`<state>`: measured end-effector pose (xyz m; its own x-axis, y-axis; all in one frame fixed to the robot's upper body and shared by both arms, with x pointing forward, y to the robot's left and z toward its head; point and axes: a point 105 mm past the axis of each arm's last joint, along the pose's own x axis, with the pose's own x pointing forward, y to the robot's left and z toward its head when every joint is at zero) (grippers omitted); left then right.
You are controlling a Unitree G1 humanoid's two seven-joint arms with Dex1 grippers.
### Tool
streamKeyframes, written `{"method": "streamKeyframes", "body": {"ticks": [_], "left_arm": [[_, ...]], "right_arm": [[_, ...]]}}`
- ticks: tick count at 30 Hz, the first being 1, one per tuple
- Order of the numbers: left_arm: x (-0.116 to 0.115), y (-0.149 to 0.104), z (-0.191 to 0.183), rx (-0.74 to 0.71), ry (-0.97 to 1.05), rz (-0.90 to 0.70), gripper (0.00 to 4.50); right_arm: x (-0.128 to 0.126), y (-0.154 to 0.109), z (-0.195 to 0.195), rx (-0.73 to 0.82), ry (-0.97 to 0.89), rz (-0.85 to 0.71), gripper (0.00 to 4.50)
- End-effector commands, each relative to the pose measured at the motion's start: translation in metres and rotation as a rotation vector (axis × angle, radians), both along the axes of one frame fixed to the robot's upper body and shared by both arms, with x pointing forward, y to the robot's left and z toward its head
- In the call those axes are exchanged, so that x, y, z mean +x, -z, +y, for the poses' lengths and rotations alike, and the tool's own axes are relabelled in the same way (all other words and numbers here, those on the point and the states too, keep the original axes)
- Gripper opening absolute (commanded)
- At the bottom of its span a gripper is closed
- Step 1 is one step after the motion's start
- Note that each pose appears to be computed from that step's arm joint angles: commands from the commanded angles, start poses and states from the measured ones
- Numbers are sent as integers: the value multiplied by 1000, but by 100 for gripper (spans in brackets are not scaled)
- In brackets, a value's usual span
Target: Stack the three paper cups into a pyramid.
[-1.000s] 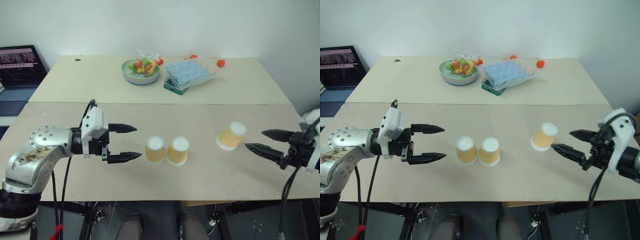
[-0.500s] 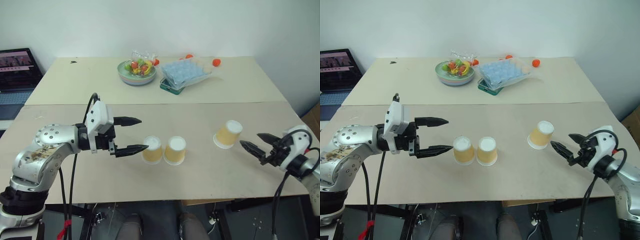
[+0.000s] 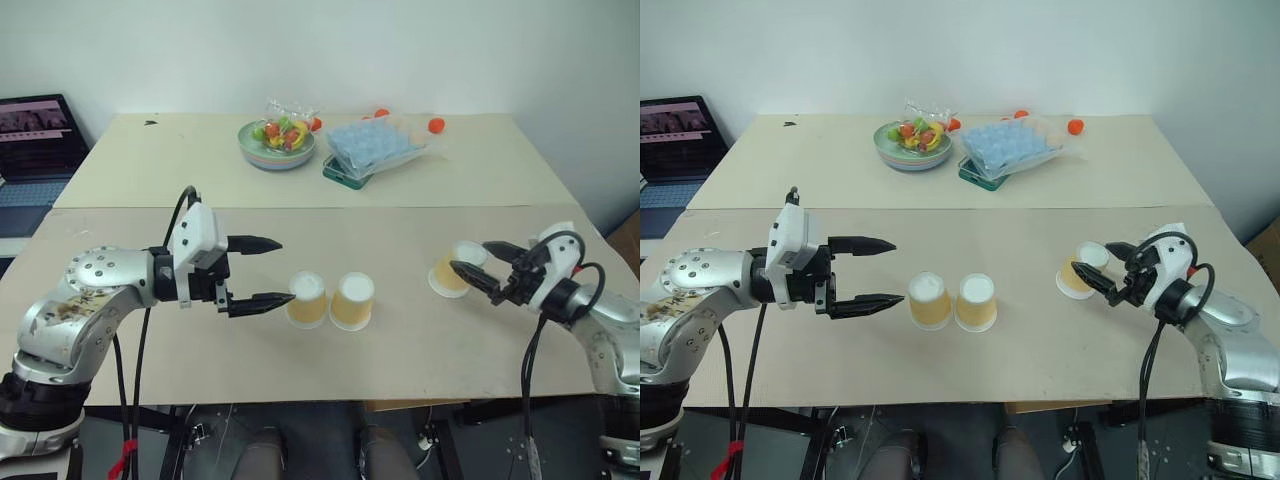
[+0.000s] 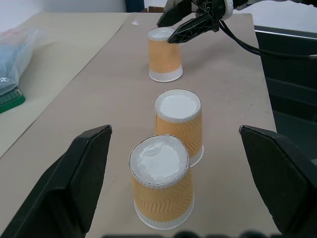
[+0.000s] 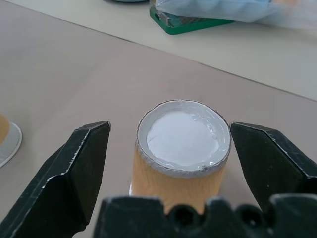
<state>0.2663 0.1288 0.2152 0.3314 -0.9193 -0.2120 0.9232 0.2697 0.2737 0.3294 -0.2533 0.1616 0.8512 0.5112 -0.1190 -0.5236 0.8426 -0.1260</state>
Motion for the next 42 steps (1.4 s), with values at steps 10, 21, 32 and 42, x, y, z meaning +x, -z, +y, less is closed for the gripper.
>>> {"method": "streamKeyframes", "body": {"ticks": [10, 21, 32, 42], "left_arm": [[-4, -9, -1, -5, -10, -39, 439], [2, -5, -5, -27, -14, -29, 439], [3, -3, -8, -38, -15, -23, 439], [4, -4, -7, -39, -24, -26, 439]], "right_arm": [[9, -16, -3, -25, -11, -55, 450], [8, -36, 0, -47, -23, -87, 450], [10, -12, -6, -24, 3, -36, 450], [11, -1, -8, -21, 8, -15, 450]]}}
